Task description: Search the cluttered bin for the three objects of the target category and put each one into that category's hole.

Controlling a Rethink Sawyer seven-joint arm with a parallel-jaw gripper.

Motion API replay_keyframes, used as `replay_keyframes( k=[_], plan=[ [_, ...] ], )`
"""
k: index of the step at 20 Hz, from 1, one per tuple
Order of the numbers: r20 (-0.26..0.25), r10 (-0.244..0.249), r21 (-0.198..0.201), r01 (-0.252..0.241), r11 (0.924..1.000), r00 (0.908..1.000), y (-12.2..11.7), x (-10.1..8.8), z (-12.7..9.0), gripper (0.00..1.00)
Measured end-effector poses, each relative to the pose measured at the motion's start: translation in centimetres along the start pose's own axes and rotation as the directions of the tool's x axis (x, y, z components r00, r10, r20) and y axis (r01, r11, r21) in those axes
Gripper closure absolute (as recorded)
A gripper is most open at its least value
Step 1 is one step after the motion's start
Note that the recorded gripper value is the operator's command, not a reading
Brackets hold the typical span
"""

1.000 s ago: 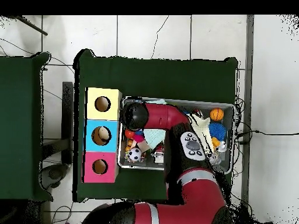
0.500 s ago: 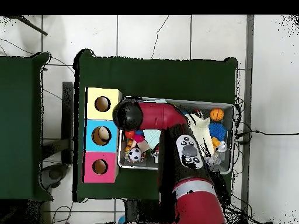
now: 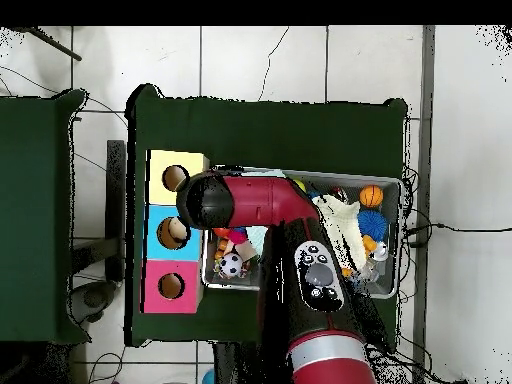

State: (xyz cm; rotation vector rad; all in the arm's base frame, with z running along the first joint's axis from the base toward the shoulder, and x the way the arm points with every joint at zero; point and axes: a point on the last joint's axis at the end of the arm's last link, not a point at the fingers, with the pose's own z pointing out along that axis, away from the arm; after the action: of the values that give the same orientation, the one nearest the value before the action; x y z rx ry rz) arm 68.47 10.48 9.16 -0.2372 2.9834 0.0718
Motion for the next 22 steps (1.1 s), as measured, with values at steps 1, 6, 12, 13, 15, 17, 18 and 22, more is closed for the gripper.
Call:
replay_keyframes(
  k=[1, 6, 12, 13, 15, 17, 18, 22],
  plan=[
    [0.002, 0.000, 0.001, 0.000, 1.0000, 1.0000, -0.1, 0.0, 0.0, 0.00],
    [0.019, 0.003, 0.002, -0.003, 1.0000, 0.9998, -0.2, 0.0, 0.6, 0.00],
    [0.020, 0.008, -0.001, -0.008, 1.0000, 0.9998, -0.4, 0.3, 1.8, 0.00],
    [0.017, 0.008, -0.002, -0.008, 1.0000, 0.9998, -0.4, 0.4, 2.0, 0.00],
    [0.003, 0.011, -0.002, -0.011, 0.9999, 0.9999, -0.4, 0.9, 2.7, 0.00],
    [-0.007, 0.019, 0.004, -0.019, 0.9998, 0.9998, -0.2, 1.3, 3.1, 0.00],
    [-0.009, 0.024, 0.008, -0.024, 0.9997, 0.9997, -0.1, 1.4, 3.1, 0.00],
    [-0.022, 0.083, 0.051, -0.082, 0.9953, 0.9963, 0.8, 2.1, 2.6, 0.00]
  ],
)
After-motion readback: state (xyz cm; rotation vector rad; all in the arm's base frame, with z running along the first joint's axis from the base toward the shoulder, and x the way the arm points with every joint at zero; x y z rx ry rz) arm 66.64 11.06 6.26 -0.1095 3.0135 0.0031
